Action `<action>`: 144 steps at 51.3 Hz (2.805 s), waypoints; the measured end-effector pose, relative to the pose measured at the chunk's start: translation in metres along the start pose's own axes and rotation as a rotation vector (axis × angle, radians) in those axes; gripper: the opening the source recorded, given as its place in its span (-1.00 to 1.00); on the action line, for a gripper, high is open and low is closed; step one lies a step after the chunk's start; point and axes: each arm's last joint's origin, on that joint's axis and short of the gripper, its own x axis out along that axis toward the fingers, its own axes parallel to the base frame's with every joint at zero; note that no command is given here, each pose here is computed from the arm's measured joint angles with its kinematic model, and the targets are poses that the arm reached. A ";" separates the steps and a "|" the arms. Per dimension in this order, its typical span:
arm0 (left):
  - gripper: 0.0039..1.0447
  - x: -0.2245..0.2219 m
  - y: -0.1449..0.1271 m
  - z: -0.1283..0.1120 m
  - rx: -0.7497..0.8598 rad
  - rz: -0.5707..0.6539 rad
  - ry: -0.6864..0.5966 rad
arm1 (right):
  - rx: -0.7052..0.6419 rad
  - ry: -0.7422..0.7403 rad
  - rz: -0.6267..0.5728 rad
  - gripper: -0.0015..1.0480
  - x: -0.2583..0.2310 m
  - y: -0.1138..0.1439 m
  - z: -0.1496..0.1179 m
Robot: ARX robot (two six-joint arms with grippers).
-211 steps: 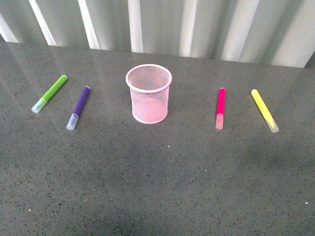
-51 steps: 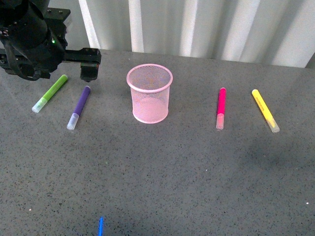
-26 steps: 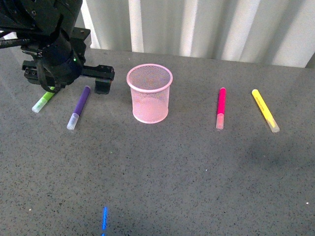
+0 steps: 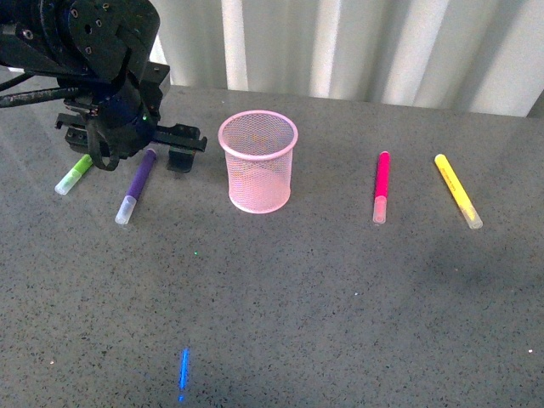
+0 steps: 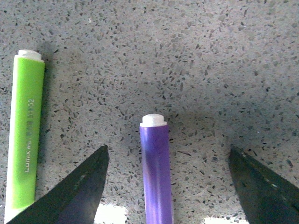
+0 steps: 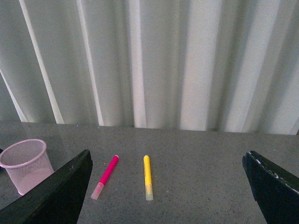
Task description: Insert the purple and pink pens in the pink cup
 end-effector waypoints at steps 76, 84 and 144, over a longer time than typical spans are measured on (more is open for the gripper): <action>-0.78 -0.161 -0.009 0.017 -0.402 -0.313 -0.941 | 0.000 0.000 0.000 0.87 0.000 0.000 0.000; -0.78 -0.158 -0.043 0.012 -0.417 -0.391 -0.993 | 0.000 0.000 0.000 0.87 0.000 0.000 0.000; -0.78 -0.082 -0.081 -0.018 -0.452 -0.409 -1.037 | 0.000 0.000 0.000 0.87 0.000 0.000 0.000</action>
